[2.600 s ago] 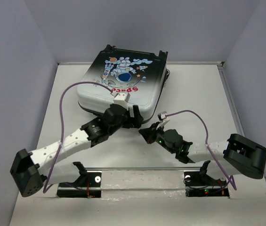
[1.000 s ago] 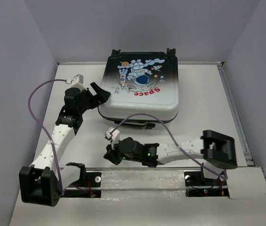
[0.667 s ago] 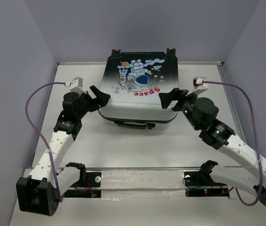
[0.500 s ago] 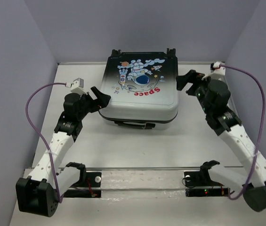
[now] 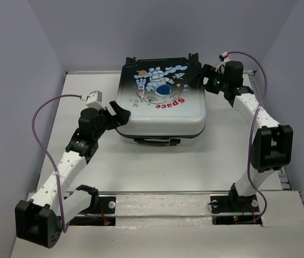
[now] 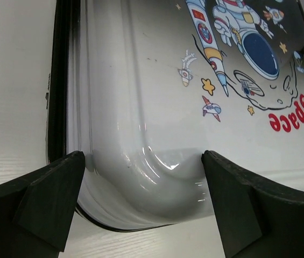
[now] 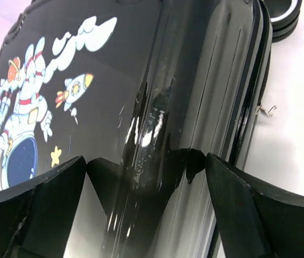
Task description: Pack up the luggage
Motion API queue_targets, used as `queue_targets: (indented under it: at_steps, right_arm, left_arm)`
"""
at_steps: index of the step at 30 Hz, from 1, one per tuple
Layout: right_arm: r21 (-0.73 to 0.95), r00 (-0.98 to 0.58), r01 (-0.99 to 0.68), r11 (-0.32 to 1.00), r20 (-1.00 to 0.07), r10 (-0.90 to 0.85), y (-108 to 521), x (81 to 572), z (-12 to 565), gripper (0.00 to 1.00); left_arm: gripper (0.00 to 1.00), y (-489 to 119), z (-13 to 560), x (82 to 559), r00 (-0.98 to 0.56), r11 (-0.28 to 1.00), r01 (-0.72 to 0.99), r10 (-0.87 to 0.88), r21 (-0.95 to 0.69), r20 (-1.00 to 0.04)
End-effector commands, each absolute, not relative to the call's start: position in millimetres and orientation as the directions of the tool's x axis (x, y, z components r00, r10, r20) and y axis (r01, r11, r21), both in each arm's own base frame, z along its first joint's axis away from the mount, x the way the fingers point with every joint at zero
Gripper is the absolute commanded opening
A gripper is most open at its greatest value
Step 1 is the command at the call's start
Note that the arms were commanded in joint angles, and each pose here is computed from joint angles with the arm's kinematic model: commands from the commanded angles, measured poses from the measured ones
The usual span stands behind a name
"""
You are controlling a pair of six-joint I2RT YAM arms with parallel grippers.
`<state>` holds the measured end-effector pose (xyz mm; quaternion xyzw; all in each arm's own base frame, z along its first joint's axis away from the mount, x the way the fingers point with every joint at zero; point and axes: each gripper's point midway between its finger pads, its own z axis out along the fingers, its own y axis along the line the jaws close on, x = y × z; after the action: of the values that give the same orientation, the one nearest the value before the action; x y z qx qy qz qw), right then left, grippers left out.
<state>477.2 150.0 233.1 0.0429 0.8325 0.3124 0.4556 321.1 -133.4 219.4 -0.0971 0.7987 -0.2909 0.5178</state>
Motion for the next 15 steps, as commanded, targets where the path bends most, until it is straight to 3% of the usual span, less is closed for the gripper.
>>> queue_targets:
  at_steps: [1, 10, 15]
  right_arm:
    - [0.698, -0.722, -0.45, 0.556, -0.651, 0.233, 217, 469, 232, 0.93]
    - [0.749, -0.758, -0.597, 0.288, -0.644, 0.104, 278, 468, 270, 0.94]
    - [0.726, -0.715, -0.618, 0.304, -0.679, 0.168, 283, 498, 305, 1.0]
  left_arm:
    - [0.99, -197, 202, 276, -0.583, 0.74, 0.308, -0.351, -0.598, -0.733]
    - [0.99, -252, 215, 234, -0.619, 0.644, 0.403, -0.331, -0.65, -0.712]
    - [0.99, -241, 260, 237, -0.515, 0.664, 0.41, -0.397, -0.625, -0.76]
